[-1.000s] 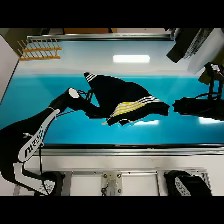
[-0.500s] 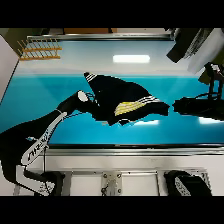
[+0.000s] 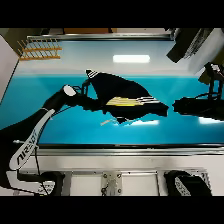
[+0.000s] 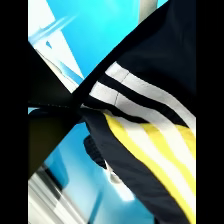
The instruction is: Fold the clothes and pants, and hang the long-sleeved shirts on hangers.
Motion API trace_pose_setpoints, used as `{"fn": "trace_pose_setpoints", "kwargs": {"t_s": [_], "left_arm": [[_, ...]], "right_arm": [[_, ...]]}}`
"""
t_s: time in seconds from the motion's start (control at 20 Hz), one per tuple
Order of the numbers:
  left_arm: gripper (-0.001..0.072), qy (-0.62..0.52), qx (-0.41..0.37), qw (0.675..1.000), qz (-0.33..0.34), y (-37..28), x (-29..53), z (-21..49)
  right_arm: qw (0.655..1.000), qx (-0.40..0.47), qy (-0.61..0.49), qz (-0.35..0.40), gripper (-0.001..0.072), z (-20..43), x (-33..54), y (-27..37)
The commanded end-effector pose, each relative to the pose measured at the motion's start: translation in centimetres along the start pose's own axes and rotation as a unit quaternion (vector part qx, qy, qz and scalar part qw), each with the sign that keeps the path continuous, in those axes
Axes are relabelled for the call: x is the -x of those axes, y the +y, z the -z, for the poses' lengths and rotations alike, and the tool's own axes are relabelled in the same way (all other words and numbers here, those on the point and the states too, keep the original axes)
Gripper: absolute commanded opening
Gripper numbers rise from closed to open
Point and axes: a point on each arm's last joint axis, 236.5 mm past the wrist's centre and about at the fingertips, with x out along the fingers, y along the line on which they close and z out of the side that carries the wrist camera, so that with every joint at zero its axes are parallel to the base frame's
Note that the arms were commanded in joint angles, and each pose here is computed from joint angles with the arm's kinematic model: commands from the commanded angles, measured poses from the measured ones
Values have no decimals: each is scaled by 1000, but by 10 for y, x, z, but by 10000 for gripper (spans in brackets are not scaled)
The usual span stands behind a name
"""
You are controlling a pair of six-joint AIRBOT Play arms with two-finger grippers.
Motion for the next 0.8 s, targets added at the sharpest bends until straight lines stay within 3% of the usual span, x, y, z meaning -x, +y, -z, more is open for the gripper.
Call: {"fn": "trace_pose_setpoints", "kwargs": {"t_s": [0.0,0.4,0.45,0.5,0.55,0.75], "left_arm": [[9,-46,-14,999,3,0,45,-20],[9,-60,-3,998,7,10,92,-22],[9,-60,-3,998,8,9,92,-22],[9,-61,-3,998,7,10,92,-22],[9,-60,-3,998,8,9,92,-22],[9,-61,-3,998,7,9,92,-22]], "right_arm": [[1000,0,0,0,12,0,0,0],[1000,-6,-20,14,21,-12,-4,-8],[999,-3,-9,37,168,-8,-9,-22],[998,-8,11,57,517,-1,-19,-37],[997,-20,34,66,695,9,-32,-49],[985,-63,144,78,695,75,-103,-90]]}}
